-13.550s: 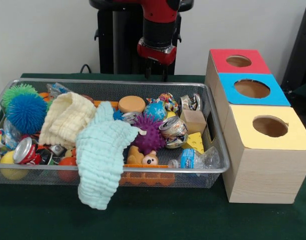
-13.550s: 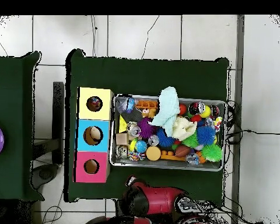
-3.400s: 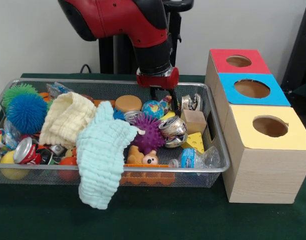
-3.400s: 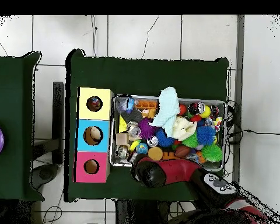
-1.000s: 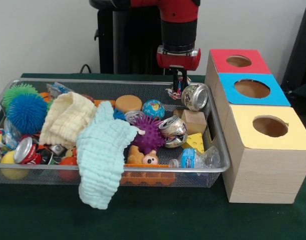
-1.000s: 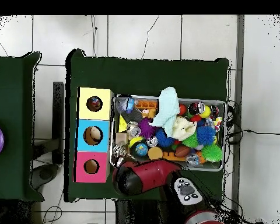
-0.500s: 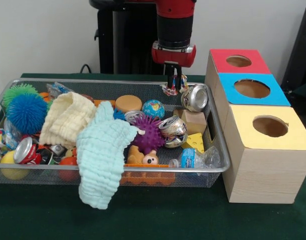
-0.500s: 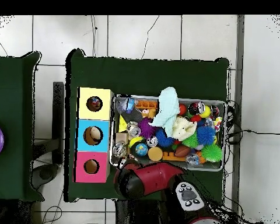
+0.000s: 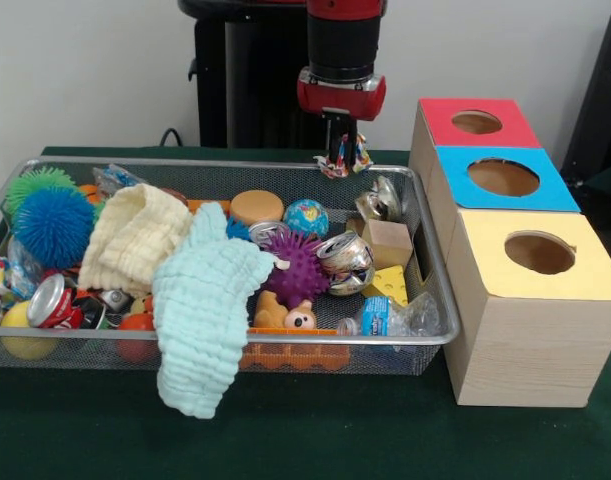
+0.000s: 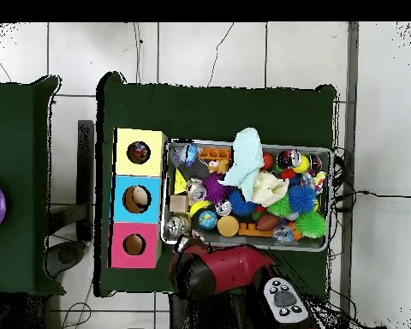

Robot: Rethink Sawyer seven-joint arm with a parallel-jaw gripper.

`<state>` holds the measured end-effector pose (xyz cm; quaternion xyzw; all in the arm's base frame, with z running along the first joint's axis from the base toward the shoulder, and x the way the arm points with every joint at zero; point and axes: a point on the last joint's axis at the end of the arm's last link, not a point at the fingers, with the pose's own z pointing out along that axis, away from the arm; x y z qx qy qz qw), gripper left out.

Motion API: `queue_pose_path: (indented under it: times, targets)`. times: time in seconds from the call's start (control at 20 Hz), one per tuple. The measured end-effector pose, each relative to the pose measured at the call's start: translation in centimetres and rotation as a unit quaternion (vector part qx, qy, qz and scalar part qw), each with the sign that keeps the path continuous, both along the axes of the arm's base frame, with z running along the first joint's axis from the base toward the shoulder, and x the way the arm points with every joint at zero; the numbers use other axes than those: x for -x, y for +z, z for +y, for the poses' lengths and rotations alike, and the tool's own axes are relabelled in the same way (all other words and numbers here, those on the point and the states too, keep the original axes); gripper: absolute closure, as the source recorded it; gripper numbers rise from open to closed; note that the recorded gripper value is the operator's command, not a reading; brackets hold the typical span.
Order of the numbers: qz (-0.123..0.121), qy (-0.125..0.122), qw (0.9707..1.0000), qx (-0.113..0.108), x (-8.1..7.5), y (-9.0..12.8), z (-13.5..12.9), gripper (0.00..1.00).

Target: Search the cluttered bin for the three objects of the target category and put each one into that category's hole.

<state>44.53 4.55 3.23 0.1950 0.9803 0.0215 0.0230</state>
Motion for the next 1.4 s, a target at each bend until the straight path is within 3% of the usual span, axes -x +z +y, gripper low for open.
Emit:
queue_pose_path:
  times: [0.3,0.6,0.95,1.4]
  targets:
    - [0.017,-0.007,0.9998,-0.002,2.1,0.5,-0.2,1.00]
    - [0.030,-0.015,0.9994,-0.001,3.2,1.2,0.0,1.00]
    - [0.052,-0.043,0.9976,0.012,4.3,4.6,-0.1,1.00]
    - [0.031,-0.076,0.9963,0.025,4.6,8.4,-0.3,1.00]
